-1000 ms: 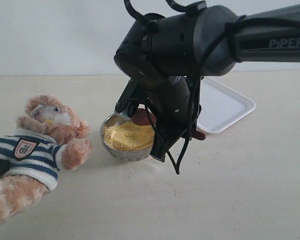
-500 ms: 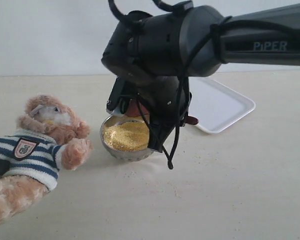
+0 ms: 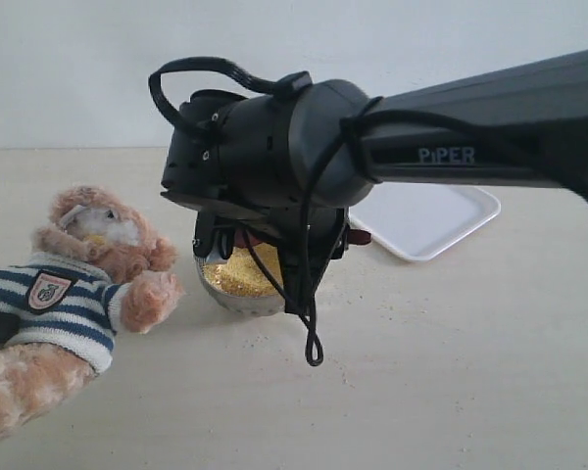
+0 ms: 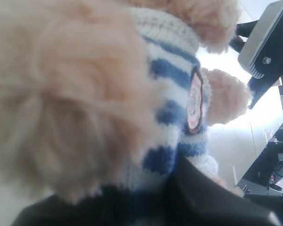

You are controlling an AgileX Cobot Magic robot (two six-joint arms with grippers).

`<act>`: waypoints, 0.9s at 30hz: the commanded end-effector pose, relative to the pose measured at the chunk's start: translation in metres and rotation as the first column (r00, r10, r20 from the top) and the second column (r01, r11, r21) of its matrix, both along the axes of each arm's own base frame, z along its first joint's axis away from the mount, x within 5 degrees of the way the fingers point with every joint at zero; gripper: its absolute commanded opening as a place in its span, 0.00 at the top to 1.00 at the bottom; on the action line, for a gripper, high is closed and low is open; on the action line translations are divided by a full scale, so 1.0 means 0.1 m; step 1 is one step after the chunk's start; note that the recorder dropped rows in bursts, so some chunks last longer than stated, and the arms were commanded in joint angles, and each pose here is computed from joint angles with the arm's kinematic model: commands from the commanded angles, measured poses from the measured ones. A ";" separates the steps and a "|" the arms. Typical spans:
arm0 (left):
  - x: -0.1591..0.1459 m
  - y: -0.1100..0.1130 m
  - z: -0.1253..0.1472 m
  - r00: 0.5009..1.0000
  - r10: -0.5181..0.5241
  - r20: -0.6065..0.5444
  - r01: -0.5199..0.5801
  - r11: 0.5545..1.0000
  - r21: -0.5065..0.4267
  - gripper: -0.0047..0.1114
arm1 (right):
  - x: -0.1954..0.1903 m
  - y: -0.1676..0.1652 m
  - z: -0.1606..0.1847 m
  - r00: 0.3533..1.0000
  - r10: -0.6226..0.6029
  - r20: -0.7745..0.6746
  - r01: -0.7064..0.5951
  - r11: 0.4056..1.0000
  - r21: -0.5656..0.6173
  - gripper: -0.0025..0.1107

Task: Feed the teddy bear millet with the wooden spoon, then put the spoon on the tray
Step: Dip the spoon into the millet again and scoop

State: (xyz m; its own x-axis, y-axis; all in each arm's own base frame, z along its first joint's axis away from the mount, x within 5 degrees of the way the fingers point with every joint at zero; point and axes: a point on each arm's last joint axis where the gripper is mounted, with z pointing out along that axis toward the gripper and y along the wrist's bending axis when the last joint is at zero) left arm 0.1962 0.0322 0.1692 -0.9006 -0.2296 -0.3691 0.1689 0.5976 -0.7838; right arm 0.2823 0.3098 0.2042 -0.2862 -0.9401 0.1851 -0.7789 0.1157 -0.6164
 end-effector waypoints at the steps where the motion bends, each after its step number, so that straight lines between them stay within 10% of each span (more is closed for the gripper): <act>1: -0.01 -0.01 0.03 1.000 -0.002 0.016 0.002 1.000 -0.018 0.90 | 0.01 0.03 -0.04 1.000 0.017 0.016 -0.016 1.000 -0.026 0.88; 27: -0.01 -0.01 0.03 1.000 -0.002 0.016 0.002 1.000 -0.018 0.90 | -0.10 0.08 -0.17 0.995 -0.032 -0.097 0.035 0.999 0.033 0.88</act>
